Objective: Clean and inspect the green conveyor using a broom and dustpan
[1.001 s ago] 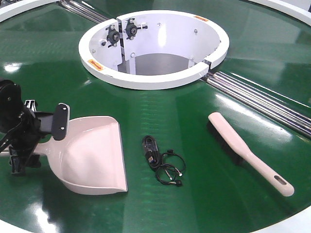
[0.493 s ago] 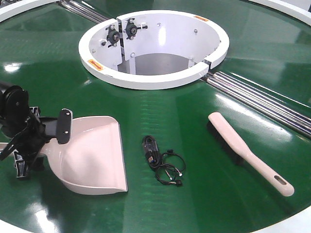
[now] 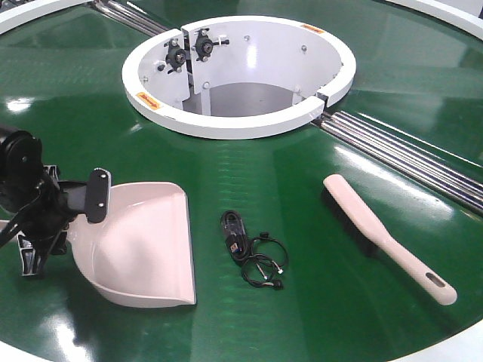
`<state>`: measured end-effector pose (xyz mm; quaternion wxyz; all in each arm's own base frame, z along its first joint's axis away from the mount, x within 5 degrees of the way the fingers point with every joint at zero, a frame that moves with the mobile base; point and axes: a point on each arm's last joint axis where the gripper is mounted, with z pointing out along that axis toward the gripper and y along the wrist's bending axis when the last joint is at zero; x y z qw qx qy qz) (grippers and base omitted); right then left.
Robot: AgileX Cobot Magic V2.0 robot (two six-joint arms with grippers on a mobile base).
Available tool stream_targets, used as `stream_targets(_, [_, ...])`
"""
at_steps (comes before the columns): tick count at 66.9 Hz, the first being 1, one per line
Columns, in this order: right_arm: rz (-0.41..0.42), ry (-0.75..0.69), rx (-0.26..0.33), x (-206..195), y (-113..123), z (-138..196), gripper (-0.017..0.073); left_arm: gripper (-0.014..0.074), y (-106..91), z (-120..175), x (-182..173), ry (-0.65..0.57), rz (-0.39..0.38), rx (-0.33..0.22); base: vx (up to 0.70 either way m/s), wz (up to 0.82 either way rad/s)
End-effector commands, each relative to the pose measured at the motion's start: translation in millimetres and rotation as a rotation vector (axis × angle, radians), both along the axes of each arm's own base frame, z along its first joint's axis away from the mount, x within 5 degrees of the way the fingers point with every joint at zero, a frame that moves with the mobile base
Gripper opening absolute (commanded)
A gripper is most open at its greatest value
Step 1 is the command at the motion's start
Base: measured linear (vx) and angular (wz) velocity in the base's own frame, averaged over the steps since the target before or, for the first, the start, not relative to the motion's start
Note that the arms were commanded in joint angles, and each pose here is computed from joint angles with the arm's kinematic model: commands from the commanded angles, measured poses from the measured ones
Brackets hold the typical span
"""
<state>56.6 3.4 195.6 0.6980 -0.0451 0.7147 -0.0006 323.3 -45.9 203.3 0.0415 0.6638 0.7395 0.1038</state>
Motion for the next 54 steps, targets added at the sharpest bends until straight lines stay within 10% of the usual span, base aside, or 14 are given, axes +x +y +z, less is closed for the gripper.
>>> stream_targets(1, [-0.001, -0.084, 0.003, -1, 0, 6, -0.0008, -0.0007, -8.8, 29, 2, -0.11, -0.019, -0.027, 0.0, 0.0])
stream_targets(54, [-0.001, -0.084, 0.003, -1, 0, 6, -0.0008, -0.0008, -33.0, 30, 10, -0.02, -0.035, 0.009, 0.0, 0.0])
